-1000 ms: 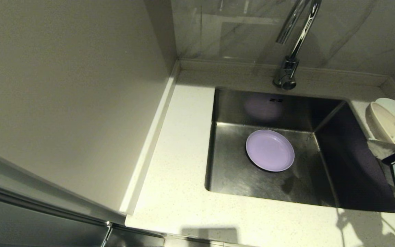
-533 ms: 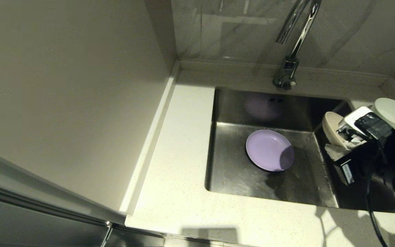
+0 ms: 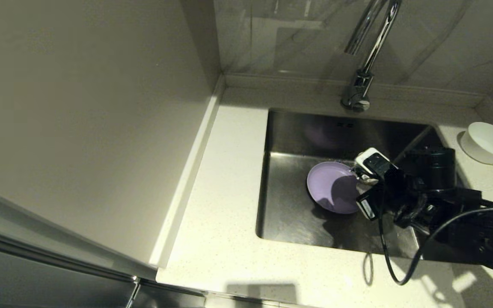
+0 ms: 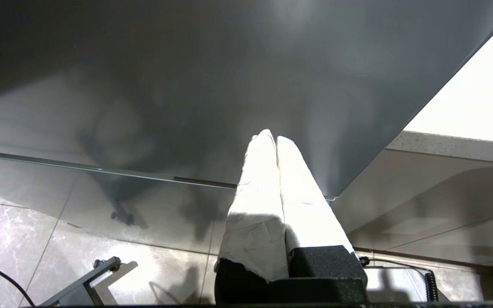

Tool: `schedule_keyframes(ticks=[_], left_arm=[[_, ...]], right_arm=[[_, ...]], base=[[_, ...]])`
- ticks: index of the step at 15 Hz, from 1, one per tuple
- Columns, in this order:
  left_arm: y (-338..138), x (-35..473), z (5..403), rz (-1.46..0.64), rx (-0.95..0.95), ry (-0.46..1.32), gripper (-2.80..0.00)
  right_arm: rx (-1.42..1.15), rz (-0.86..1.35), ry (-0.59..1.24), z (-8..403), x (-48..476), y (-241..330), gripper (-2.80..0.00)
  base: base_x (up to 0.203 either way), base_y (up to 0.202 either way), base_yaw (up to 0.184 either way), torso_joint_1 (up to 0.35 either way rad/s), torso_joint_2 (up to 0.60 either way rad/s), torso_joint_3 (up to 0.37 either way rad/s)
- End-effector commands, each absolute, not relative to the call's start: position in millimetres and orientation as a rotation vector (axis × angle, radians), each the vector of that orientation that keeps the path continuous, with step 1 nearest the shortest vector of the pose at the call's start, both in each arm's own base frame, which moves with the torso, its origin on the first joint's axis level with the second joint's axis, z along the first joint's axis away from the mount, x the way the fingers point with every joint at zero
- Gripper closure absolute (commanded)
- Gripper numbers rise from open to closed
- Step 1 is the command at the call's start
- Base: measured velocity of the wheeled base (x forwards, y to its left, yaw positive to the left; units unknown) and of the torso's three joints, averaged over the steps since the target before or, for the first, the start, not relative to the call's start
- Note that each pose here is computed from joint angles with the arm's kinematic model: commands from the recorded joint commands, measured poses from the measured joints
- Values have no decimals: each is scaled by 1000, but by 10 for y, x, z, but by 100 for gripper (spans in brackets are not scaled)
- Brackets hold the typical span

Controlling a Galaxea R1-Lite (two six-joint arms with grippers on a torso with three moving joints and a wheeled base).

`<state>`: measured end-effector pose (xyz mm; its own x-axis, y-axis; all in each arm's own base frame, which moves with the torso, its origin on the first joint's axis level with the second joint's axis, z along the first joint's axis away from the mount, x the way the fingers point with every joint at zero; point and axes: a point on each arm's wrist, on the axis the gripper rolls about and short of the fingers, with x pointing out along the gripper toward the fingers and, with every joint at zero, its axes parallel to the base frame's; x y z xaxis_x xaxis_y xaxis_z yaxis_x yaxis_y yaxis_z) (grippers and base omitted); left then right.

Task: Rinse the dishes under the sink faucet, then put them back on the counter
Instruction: Put a plate into the sink

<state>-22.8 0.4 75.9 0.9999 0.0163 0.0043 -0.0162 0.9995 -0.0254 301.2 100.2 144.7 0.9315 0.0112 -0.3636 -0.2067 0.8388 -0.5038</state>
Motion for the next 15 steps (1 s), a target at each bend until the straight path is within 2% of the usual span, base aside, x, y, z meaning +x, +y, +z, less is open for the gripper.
schedule_keyframes(ticks=[1,6,15], left_arm=[[4,-230,759,15,-25,-8,0],[4,-230,759,17,-26,-8,0],[4,-230,759,17,-26,-8,0]], right_arm=[[-590,131,425,1143,3290,1100,0],[-584,111,456,866,3689,1145,0],[-566,22,456,692,4067,885,0]], base=[[0,0,0,0,0,0],[0,0,0,0,0,0],[0,0,0,0,0,0]])
